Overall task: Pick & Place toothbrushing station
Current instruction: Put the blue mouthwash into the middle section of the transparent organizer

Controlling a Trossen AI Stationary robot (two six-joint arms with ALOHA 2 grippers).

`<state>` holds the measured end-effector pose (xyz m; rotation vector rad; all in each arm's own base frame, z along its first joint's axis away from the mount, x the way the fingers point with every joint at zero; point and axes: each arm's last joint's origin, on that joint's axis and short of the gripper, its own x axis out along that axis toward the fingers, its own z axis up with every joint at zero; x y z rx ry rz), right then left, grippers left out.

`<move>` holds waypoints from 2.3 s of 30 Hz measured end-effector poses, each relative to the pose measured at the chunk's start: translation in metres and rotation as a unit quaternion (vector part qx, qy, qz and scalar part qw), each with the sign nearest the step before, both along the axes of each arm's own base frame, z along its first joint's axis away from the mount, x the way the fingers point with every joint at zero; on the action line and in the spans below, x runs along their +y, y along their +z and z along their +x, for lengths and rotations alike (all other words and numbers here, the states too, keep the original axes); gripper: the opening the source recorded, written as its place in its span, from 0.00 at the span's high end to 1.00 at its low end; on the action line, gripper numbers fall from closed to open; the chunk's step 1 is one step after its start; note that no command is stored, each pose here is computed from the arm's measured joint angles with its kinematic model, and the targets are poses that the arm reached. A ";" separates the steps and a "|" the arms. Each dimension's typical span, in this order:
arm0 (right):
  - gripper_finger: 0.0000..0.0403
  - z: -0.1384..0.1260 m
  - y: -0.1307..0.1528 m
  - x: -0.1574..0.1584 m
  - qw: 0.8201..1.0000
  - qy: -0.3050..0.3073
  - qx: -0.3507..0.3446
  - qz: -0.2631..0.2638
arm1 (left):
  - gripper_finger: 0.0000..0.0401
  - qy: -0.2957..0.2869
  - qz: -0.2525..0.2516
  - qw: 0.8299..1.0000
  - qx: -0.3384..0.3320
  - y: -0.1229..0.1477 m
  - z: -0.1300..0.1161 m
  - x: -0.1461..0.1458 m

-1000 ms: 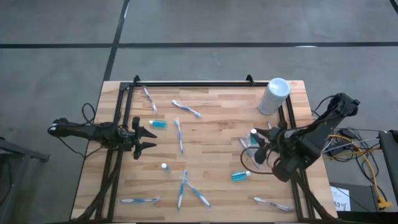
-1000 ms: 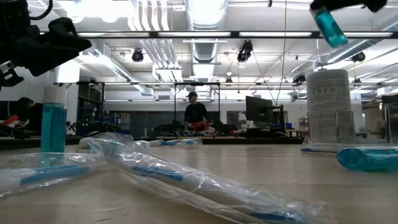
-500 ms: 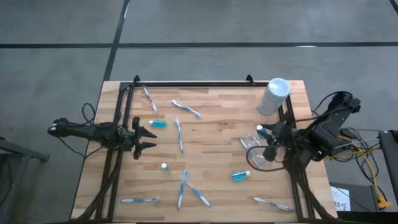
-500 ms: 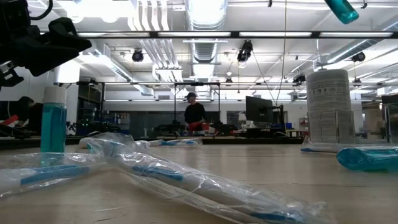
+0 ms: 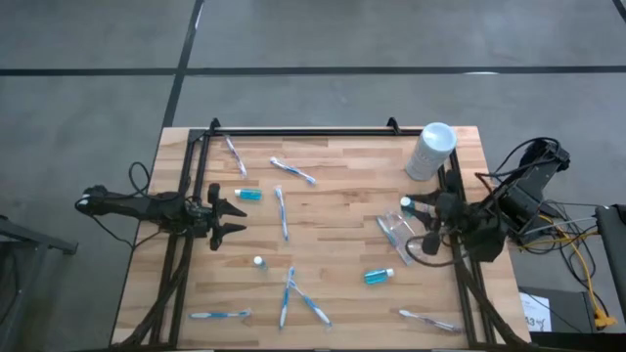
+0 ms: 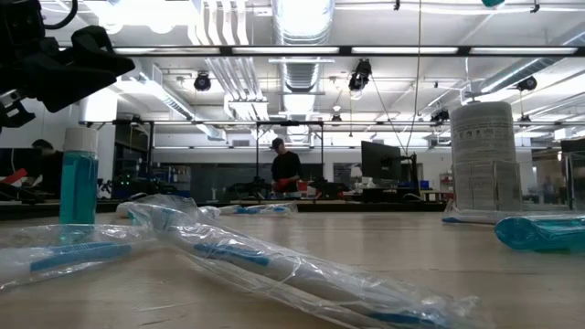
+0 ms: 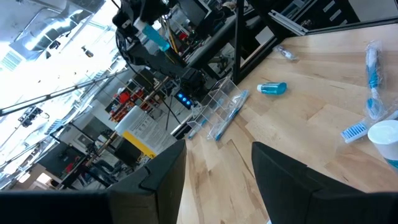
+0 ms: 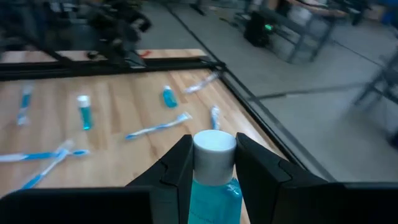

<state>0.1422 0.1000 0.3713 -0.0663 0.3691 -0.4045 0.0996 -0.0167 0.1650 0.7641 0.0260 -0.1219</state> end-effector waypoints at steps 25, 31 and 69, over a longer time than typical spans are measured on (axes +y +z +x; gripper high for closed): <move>0.76 -0.031 -0.050 -0.029 0.982 0.125 -0.110 0.086 | 0.53 0.000 0.000 1.000 0.000 0.000 0.000 0.000; 0.76 -0.044 -0.059 -0.041 0.987 0.087 -0.079 0.106 | 0.53 0.000 0.000 1.000 0.000 0.000 0.000 0.000; 0.76 -0.043 -0.147 -0.041 0.976 -0.078 0.002 0.202 | 0.53 0.000 0.000 1.000 0.000 0.000 0.000 0.000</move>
